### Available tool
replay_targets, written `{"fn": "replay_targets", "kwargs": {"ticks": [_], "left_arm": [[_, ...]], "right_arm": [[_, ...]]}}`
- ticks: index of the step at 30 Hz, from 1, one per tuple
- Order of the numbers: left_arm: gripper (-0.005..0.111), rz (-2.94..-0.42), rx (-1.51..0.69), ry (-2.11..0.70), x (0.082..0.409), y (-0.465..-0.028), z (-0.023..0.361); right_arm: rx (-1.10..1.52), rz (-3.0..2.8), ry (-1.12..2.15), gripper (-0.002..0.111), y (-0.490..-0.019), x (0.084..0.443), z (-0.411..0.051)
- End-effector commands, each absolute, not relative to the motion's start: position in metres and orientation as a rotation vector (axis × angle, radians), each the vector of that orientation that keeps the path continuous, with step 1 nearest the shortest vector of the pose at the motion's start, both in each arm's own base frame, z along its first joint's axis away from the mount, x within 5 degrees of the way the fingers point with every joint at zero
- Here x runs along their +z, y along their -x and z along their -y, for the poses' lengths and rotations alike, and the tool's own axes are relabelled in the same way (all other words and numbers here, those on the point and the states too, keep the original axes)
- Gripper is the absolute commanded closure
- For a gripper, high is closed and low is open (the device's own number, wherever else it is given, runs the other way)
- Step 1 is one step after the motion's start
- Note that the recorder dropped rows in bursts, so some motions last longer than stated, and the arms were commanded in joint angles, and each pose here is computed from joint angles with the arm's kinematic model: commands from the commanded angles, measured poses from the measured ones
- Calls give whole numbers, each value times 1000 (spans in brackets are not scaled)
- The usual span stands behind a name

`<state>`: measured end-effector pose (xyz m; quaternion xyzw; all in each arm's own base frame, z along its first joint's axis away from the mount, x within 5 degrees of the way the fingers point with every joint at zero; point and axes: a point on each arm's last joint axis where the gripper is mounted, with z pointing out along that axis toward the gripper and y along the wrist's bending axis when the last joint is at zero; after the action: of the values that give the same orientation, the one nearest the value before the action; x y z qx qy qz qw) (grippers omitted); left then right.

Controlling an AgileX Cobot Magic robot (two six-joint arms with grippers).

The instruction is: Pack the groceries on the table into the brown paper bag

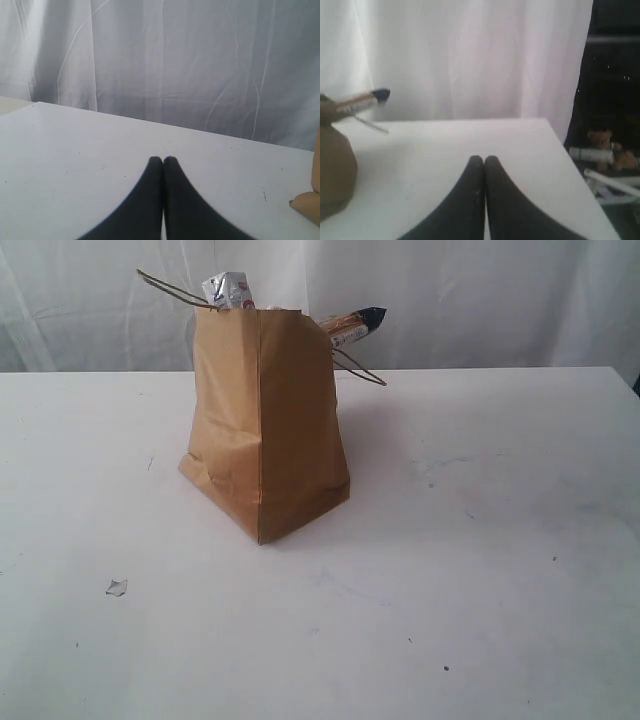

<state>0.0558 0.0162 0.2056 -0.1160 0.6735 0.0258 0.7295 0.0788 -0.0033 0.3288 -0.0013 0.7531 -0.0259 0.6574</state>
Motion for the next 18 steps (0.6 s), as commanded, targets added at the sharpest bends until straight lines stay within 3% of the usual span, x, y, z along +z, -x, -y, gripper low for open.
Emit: {"fn": "replay_targets", "kwargs": {"ticks": [1,6,9,12,18], "left_arm": [[107,-1483,66,236,205,-56,-16],[107,-1483,66,236,205,-56,-16],[107,-1483,66,236,205,-56,-16],[107,-1483,64,234,205,-56,-16],[107,-1483,65,235,205,-56,-16]], "right_arm": [[-69,-1737,-39,108,-46,275,4],[-86,-1696,-99,108,-41,243,5],[-84,-1697,-117,108,-54,199,7],[5,-1851,-193,108,-52,179,5],[48,-1843,-246,108,-53,179,4]]}}
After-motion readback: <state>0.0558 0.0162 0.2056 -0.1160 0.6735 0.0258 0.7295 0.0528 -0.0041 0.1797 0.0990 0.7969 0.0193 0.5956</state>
